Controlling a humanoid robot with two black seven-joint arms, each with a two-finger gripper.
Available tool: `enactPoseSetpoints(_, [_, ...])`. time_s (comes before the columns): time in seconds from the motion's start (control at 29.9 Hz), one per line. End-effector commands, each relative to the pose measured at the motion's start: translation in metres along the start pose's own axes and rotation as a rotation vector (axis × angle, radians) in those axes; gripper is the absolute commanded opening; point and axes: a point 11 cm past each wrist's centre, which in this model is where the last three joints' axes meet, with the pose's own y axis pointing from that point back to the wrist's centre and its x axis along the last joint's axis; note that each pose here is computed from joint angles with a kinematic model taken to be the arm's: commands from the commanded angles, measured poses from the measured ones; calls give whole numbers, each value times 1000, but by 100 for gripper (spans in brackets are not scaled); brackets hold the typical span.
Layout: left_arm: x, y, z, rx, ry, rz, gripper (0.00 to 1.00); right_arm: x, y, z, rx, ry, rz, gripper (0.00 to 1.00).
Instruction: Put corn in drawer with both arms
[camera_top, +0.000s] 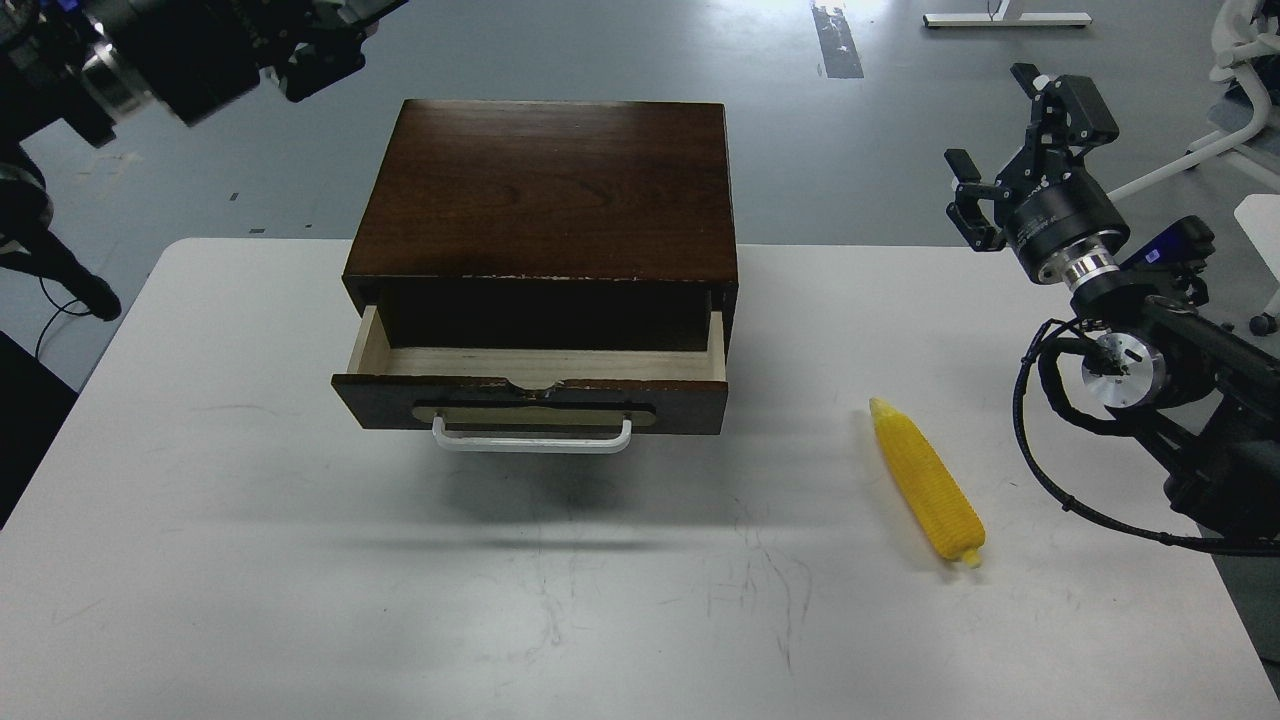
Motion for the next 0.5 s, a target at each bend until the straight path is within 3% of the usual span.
enactPoseSetpoints(0.0, [25,21,-25,-13,151,140,99,11,4,-4,-10,35,7,100])
enactPoseSetpoints(0.17, [66,45,-40,-113,284,327,99,17,22,10,-115,128,-75,100])
enactPoseSetpoints(0.47, [64,50,-54,-109,315,345,99,24,52,-18,-285,658,-380,100])
